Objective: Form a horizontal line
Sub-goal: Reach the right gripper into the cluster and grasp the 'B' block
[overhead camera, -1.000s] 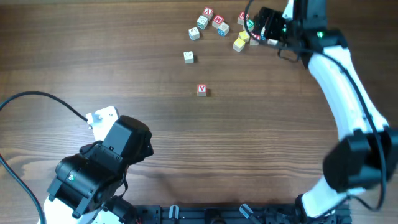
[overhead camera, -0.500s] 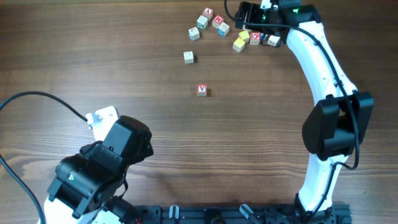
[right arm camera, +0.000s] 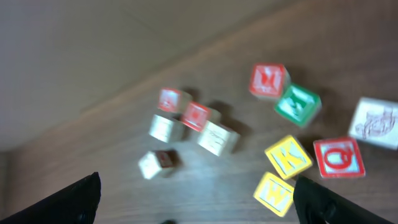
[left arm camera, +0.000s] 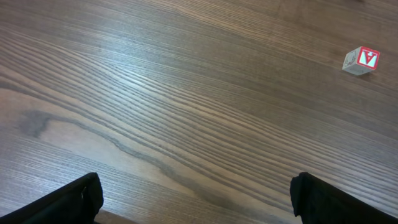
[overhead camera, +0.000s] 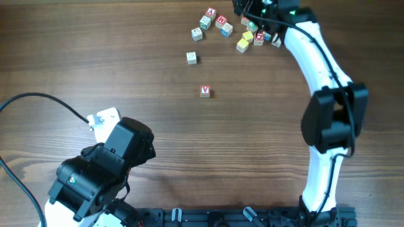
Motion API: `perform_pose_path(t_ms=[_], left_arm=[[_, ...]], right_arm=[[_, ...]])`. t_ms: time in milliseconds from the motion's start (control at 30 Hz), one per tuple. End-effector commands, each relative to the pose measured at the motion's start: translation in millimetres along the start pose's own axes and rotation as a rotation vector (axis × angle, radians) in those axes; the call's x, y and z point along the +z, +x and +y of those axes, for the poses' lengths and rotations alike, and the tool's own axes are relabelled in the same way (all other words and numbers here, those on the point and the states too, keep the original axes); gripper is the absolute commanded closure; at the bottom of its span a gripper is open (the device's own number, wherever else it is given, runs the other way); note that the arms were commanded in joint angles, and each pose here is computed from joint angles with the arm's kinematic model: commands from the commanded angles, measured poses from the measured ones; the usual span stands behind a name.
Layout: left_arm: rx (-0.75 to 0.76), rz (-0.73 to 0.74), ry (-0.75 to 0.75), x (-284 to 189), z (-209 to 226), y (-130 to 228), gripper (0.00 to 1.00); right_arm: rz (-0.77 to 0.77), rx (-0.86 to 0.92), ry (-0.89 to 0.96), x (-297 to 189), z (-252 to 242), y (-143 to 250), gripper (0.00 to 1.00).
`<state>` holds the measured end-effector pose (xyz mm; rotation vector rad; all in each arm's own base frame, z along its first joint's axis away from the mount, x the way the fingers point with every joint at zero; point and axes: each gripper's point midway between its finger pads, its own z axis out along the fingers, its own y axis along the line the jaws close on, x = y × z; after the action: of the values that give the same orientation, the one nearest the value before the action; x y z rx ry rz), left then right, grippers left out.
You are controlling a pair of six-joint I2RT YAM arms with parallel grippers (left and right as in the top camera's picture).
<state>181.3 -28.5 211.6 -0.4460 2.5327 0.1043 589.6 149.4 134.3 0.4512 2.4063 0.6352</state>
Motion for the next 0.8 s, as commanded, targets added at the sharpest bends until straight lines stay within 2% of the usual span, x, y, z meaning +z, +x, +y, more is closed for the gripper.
perform_pose_path(t_ms=[0,133,200,367,500,600,667,767], left_arm=[[-0.021,-0.011,-0.013,0.4,2.7,-1.5,0.00],[-0.021,-0.011,-0.013,0.4,2.7,-1.5,0.00],[-0.021,-0.011,-0.013,0.4,2.7,-1.5,0.00],[-0.021,-0.011,-0.013,0.4,2.7,-1.5,0.00],[-0.021,-0.011,-0.013,0.4,2.7,-1.5,0.00],[-0.021,-0.012,-0.013,0.4,2.7,-1.6,0.00],[-0.021,-0.011,-0.013,0.4,2.7,-1.5,0.00],[-0.021,-0.011,-0.013,0.4,2.7,-1.5,0.00]], right_arm=[[0.078,0.082,0.063,33.9,-26.7,26.0,0.01],[0.106,0.166,0.107,43.2,-40.4,37.6,0.01],[0.116,0.277,0.131,54.6,-48.9,46.0,0.07],[0.058,0.403,0.201,76.7,-71.0,49.1,0.09],[-0.039,0.417,0.209,80.1,-74.7,31.2,0.10],[-0.068,0.417,0.203,81.4,-73.8,25.5,0.17],[-0.060,0.435,0.202,84.4,-75.3,28.5,0.22],[0.002,0.441,0.229,99.6,-84.5,52.8,0.28]])
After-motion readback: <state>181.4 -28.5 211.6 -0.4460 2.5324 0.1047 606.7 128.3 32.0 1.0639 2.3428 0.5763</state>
